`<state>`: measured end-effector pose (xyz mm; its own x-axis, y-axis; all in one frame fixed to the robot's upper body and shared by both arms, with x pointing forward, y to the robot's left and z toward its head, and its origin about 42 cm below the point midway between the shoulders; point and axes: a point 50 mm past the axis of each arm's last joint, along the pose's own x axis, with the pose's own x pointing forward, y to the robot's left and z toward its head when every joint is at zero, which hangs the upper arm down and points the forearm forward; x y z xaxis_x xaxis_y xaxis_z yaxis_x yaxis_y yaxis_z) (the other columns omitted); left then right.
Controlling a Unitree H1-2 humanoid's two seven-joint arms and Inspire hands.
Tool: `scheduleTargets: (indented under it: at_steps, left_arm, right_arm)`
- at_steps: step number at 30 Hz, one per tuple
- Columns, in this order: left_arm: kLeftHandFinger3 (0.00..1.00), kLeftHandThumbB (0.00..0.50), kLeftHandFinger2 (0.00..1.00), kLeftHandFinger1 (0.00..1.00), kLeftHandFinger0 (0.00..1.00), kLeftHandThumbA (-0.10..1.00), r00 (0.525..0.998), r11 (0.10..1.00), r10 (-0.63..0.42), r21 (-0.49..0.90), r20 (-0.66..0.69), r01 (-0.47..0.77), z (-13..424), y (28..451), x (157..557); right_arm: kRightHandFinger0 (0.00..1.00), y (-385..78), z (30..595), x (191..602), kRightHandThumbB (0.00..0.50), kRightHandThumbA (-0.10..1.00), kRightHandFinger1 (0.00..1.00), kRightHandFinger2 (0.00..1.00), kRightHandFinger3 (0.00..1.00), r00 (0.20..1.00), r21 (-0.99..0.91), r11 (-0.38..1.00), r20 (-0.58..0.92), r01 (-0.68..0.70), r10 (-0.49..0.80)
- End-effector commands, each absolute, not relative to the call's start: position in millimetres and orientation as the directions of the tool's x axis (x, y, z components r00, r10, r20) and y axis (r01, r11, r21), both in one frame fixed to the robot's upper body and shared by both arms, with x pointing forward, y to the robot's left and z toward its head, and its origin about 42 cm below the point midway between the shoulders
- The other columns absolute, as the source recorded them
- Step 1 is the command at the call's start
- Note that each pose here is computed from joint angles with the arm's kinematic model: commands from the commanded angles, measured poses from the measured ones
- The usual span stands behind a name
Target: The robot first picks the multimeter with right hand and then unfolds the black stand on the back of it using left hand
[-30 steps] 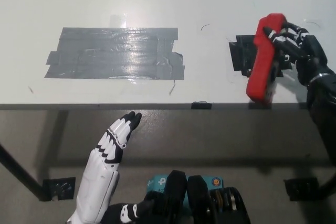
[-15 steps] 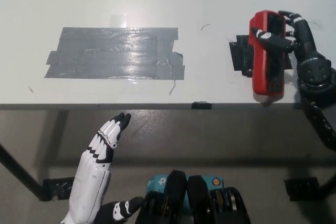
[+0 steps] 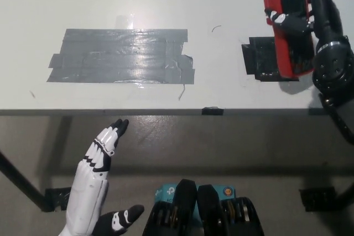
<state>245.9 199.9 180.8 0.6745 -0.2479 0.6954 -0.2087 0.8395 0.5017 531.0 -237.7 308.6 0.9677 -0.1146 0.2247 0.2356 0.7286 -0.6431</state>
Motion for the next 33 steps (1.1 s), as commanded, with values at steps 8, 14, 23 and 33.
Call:
scheduleTargets:
  at_steps: [8,14,23,33]
  left_arm:
    - [1.0,0.147,1.0,1.0,1.0,1.0,0.628,0.865,-0.161,0.416,0.761,-0.282,191.7,216.7,242.5]
    - [1.0,0.141,1.0,1.0,1.0,1.0,0.627,0.862,-0.163,0.419,0.762,-0.285,192.2,217.5,241.9]
    - [1.0,0.123,1.0,1.0,1.0,1.0,0.614,0.856,-0.168,0.423,0.771,-0.296,196.0,219.3,245.4]
    - [1.0,0.113,1.0,1.0,1.0,1.0,0.617,0.864,-0.164,0.415,0.769,-0.287,196.2,220.0,248.6]
  right_arm:
    - [0.07,-260.3,372.1,546.7,0.164,-0.1,0.51,0.87,0.92,0.886,-0.764,0.55,0.456,0.338,0.089]
    - [1.0,-265.8,364.8,549.0,0.298,0.23,1.0,1.0,1.0,0.946,-0.808,0.547,0.312,0.217,0.087]
    - [1.0,-267.1,360.5,546.2,0.359,0.3,1.0,1.0,1.0,0.947,-0.836,0.526,0.277,0.154,0.162]
    - [1.0,-268.7,371.2,539.4,0.343,0.42,1.0,1.0,1.0,0.932,-0.811,0.565,0.31,0.155,0.189]
